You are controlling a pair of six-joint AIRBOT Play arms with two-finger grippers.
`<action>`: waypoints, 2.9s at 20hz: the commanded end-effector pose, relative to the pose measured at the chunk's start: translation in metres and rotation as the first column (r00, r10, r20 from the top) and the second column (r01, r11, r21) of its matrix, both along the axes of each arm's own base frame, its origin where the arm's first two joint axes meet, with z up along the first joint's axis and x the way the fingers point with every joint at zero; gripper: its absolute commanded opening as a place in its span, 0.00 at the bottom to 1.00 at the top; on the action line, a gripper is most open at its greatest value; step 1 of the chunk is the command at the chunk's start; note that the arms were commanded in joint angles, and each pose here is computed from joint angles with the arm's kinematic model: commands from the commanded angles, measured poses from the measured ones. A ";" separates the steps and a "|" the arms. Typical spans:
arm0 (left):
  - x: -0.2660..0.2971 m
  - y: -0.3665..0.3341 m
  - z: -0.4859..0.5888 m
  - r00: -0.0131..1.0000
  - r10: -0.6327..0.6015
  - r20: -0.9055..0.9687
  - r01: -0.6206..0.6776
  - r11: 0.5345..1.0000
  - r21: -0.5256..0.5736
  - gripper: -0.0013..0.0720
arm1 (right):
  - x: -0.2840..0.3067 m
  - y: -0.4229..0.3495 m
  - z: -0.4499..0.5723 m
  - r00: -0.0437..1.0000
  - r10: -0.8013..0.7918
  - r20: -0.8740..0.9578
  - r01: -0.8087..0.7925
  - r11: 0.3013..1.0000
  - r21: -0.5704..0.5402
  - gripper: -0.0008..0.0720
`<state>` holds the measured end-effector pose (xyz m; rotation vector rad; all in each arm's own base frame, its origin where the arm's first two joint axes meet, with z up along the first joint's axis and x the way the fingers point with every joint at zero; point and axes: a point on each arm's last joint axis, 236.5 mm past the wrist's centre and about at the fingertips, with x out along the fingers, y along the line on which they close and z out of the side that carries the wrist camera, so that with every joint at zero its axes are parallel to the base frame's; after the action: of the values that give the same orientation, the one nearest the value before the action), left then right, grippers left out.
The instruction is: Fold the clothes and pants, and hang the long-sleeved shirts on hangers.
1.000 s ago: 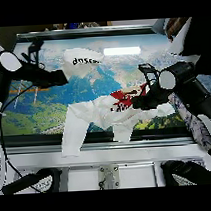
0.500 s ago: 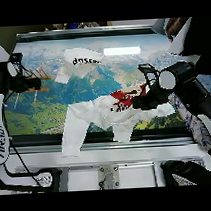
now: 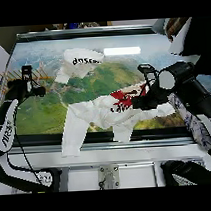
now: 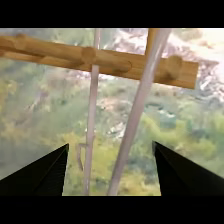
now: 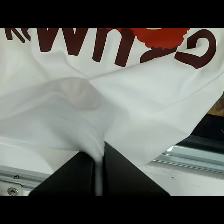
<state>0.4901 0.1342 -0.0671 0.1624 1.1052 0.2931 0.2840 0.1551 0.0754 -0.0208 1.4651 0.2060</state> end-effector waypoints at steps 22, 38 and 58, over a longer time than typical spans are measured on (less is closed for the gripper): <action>-0.005 0.024 -0.051 0.994 0.016 -0.112 -0.012 0.999 0.034 0.48 | 0.000 0.000 0.000 1.000 0.001 -0.002 -0.001 1.000 0.000 0.05; 0.009 0.031 0.014 0.998 0.036 -0.047 -0.033 0.997 0.070 0.04 | 0.000 0.000 0.000 1.000 0.001 -0.002 -0.001 1.000 0.000 0.05; -0.055 -0.202 0.177 0.617 -0.786 0.030 0.787 0.616 -0.030 0.04 | 0.000 0.000 0.000 1.000 0.001 -0.002 -0.001 1.000 0.000 0.05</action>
<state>0.4817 0.0077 0.1046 0.4749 0.9171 -0.1011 0.2840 0.1552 0.0752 -0.0209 1.4655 0.2064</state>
